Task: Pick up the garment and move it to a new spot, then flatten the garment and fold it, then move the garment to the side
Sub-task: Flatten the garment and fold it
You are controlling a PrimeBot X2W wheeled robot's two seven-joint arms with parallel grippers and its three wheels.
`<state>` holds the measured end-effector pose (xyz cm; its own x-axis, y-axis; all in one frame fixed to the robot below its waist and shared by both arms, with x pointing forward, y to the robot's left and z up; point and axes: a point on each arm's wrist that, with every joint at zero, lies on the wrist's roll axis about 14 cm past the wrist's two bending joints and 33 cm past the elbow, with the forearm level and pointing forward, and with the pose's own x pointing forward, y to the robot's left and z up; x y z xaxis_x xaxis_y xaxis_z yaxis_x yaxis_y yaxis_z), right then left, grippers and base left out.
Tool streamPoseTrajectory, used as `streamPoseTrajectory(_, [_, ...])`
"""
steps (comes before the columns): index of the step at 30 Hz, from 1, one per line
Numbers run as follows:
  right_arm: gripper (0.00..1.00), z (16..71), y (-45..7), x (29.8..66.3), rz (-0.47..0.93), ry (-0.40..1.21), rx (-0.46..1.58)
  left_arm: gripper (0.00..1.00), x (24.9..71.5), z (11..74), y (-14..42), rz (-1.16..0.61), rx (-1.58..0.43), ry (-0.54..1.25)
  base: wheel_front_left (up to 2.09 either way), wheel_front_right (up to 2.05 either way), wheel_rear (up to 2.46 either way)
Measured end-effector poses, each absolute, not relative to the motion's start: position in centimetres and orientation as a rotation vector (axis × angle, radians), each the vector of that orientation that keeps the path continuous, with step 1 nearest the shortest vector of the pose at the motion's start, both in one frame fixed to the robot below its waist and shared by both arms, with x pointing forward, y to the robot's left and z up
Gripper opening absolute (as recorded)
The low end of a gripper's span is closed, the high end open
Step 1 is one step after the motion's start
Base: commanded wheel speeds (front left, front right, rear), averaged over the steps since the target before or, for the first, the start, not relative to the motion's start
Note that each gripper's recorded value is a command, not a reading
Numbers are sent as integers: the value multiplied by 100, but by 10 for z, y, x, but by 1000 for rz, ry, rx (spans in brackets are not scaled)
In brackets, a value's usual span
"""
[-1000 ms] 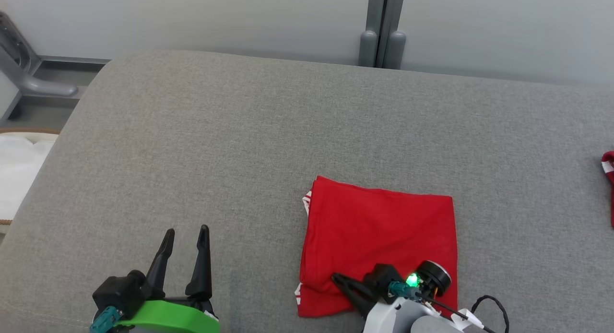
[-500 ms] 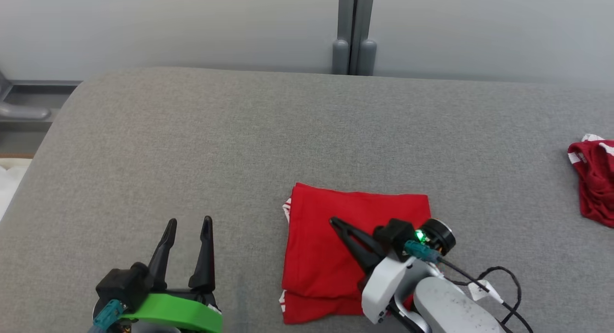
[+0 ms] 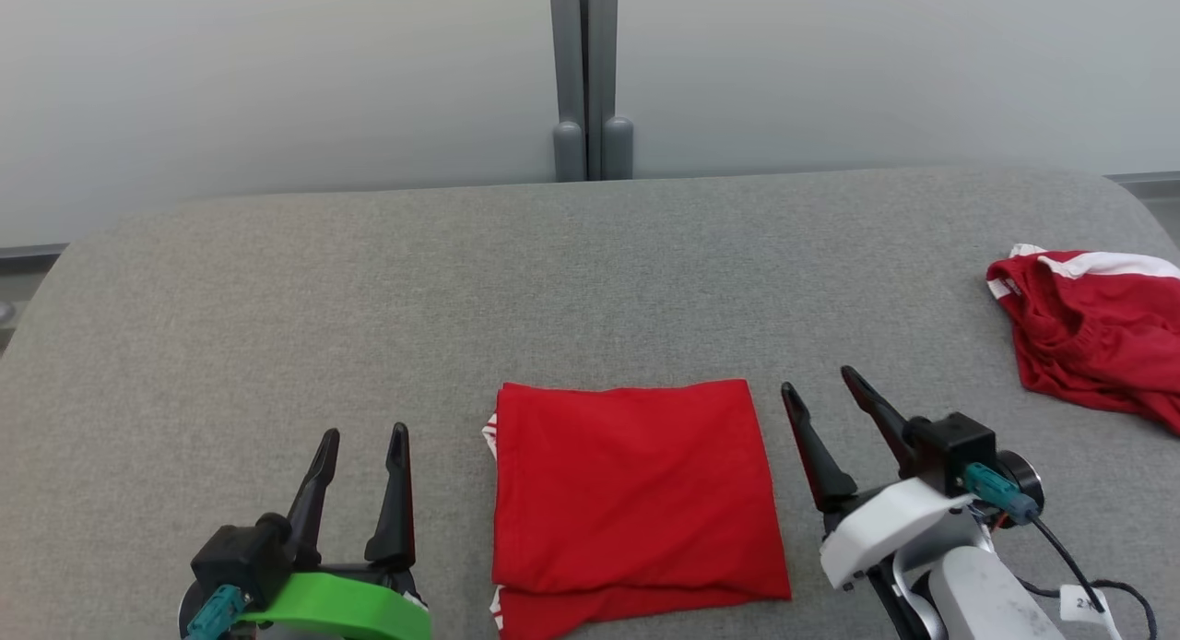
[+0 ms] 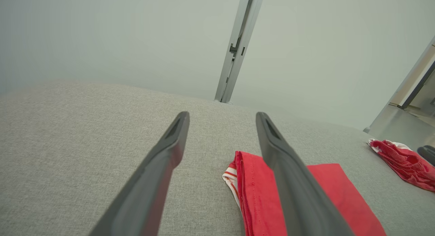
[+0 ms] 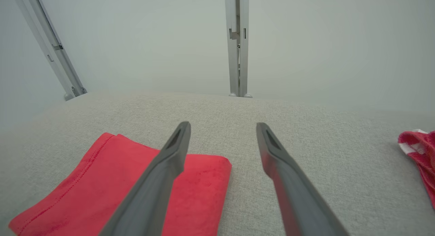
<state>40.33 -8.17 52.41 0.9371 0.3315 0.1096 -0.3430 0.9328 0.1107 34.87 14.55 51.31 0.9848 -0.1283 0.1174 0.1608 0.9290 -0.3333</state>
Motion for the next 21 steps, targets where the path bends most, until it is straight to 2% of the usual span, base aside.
streamPoseTrajectory(11, [100,515,-148,379,144,-91,188,100,340,491,143,-141,-337,-29,0,0,0])
streamPoseTrajectory(21, [100,508,-158,373,111,-75,216,100,336,482,145,-124,-337,-2,0,0,0])
